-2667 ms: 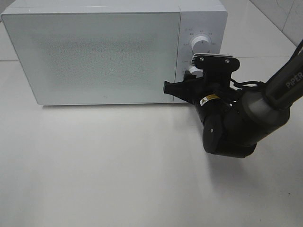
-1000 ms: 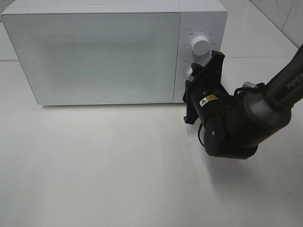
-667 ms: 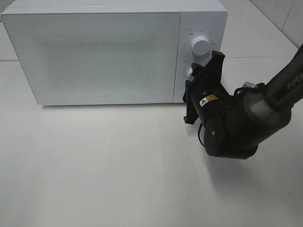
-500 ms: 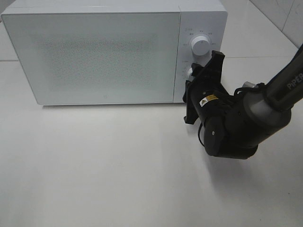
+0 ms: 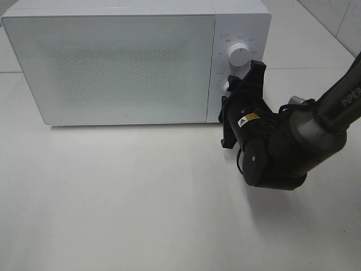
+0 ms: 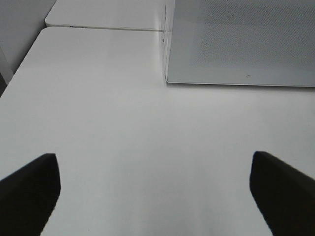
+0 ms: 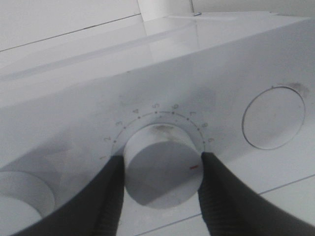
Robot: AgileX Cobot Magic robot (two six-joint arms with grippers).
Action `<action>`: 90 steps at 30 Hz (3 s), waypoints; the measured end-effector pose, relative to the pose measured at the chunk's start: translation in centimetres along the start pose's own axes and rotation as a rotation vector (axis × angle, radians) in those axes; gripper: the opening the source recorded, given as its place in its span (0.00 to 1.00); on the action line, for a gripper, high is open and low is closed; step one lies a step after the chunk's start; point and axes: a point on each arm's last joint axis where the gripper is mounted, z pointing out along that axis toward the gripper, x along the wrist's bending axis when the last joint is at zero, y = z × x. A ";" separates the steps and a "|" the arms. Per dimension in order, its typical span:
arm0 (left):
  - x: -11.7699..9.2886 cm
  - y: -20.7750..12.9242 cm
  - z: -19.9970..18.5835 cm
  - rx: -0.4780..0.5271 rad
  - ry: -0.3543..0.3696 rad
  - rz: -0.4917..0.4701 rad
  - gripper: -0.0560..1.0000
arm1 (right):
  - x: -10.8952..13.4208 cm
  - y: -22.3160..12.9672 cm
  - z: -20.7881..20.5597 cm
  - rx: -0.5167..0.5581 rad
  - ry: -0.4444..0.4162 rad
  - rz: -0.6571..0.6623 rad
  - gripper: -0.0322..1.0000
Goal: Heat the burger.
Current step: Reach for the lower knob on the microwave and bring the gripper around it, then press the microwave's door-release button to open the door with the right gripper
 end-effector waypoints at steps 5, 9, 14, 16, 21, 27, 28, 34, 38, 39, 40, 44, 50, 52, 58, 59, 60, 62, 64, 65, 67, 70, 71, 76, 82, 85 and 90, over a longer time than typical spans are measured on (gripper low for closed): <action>0.0 0.0 0.0 0.000 0.000 0.000 0.99 | 0.0 0.0 0.0 -0.006 0.000 -0.024 0.44; 0.0 0.0 0.0 0.000 0.000 0.000 0.99 | 0.0 0.0 0.0 -0.008 -0.003 -0.039 0.45; 0.0 0.0 0.0 0.000 0.000 0.000 0.99 | -0.1 -0.1 0.0 -0.011 -0.007 -0.064 0.49; 0.0 0.0 0.0 0.000 0.000 0.000 0.99 | -0.1 -0.1 0.0 -0.012 -0.010 -0.068 0.50; 0.0 0.0 0.0 0.000 0.000 0.000 0.99 | -0.3 -0.1 -0.1 -0.013 -0.028 -0.068 0.60; 0.0 0.0 0.0 0.000 0.000 0.000 0.99 | -0.4 -0.1 -0.2 -0.015 -0.039 -0.072 0.67; 0.0 0.0 0.0 0.000 0.000 0.000 0.99 | -0.5 -0.1 -0.2 -0.014 -0.041 -0.077 0.68; 0.0 0.0 0.0 0.000 0.000 0.000 0.99 | -0.2 0.3 -0.8 -0.010 -0.040 -0.090 0.69; 0.0 0.0 0.0 0.000 0.000 0.000 0.99 | 0.4 0.8 -2.0 -0.005 -0.046 -0.098 0.69; 0.0 0.0 0.0 0.000 0.000 0.000 0.99 | 0.4 0.8 -2.0 -0.005 -0.046 -0.098 0.69; 0.0 0.0 0.0 0.000 0.000 0.000 0.99 | 0.6 1.0 -2.6 0.005 -0.051 -0.108 0.69; 0.0 0.0 0.0 0.000 0.000 0.000 0.99 | 0.9 1.2 -3.5 0.036 -0.057 -0.132 0.69; 0.0 0.0 0.0 0.000 0.000 0.000 0.99 | 2.4 1.6 -5.9 0.107 -0.047 -0.232 0.69; 0.0 0.0 0.0 0.000 0.000 0.000 0.99 | 2.7 1.7 -6.2 0.112 -0.042 -0.256 0.69; 0.0 0.0 0.0 0.000 0.000 0.000 0.99 | 4.4 1.9 -8.5 0.177 -0.143 -0.521 0.69; 0.0 0.0 0.0 0.000 0.000 0.000 0.99 | 4.4 1.9 -8.5 0.177 -0.143 -0.521 0.69; 0.0 0.0 0.0 0.000 0.000 0.000 0.99 | 4.6 1.8 -8.8 0.197 -0.160 -0.571 0.69; 0.0 0.0 0.0 0.000 0.000 0.000 0.99 | 5.3 1.6 -9.4 0.242 -0.180 -0.682 0.69; 0.0 0.0 0.0 0.000 0.000 0.000 0.99 | 6.0 1.5 -10.3 0.316 -0.213 -0.873 0.69; 0.0 0.0 0.0 0.000 0.000 0.000 0.99 | 6.0 1.5 -10.3 0.316 -0.213 -0.873 0.69; 0.0 0.0 0.0 0.000 0.000 0.000 0.99 | 6.3 1.4 -11.2 0.400 -0.249 -1.044 0.69; 0.0 0.0 0.0 0.000 0.000 0.000 0.99 | 6.5 1.3 -11.8 0.455 -0.262 -1.142 0.69; 0.0 0.0 0.0 0.000 0.000 0.000 0.99 | 6.6 1.3 -12.1 0.488 -0.271 -1.194 0.69; 0.0 0.0 0.0 0.000 0.000 0.000 0.99 | 6.9 1.3 -13.7 0.645 -0.296 -1.400 0.69; 0.0 0.0 0.0 0.000 0.000 0.000 0.99 | 8.4 1.2 -15.9 0.806 -0.254 -1.570 0.69; 0.0 0.0 0.0 0.000 0.000 0.000 0.99 | 9.7 0.8 -16.6 0.884 -0.235 -1.646 0.69; 0.0 0.0 0.0 0.000 0.000 0.000 0.99 | 13.0 0.7 -18.5 0.999 -0.243 -1.794 0.69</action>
